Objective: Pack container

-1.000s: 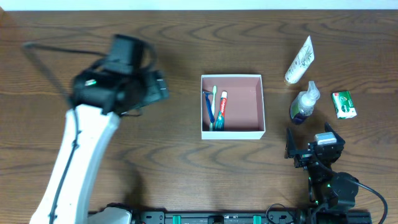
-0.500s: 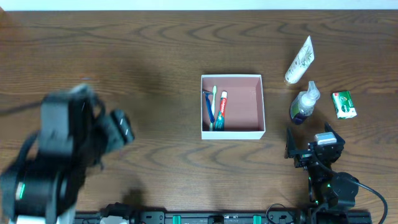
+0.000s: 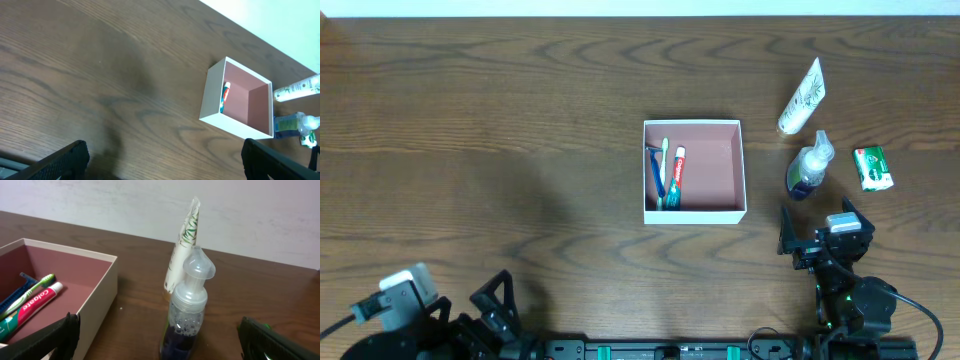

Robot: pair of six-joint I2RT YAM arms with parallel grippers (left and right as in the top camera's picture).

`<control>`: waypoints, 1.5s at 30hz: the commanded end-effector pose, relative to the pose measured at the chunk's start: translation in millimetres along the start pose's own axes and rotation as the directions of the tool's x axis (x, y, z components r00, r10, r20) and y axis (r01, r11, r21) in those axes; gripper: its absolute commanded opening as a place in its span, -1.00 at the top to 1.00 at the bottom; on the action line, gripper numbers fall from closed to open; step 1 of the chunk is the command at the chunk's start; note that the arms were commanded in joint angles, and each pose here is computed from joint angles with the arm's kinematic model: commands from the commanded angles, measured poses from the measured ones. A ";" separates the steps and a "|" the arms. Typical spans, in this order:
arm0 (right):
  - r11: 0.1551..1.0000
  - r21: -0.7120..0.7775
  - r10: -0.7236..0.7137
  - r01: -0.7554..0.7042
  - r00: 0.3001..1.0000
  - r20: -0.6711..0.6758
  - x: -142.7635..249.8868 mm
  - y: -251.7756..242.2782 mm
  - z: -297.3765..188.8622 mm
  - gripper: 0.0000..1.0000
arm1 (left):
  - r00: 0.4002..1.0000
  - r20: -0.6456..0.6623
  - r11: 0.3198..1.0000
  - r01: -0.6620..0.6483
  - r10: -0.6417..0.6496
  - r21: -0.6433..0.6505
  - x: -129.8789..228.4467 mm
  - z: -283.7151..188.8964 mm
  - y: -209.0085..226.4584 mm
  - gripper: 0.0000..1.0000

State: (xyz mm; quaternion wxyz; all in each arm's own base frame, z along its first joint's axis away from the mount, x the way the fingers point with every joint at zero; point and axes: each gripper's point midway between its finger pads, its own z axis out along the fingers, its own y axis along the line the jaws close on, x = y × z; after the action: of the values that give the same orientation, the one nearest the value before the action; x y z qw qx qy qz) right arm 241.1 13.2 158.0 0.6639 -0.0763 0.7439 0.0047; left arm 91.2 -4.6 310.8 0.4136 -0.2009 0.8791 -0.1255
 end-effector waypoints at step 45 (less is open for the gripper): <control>1.000 -0.012 -0.013 0.013 1.000 0.002 0.9 3.0 0.2 -0.99 | 0.863 0.294 0.854 -0.478 0.412 0.205 53.8 167.7 -7.6 -0.96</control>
State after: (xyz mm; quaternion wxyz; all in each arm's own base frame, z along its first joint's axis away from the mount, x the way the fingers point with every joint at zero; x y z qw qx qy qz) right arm 241.1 13.2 157.9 0.6639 -0.0763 0.7439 0.0047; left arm 191.1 -44.2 171.2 0.5447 0.0625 0.8291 -0.1093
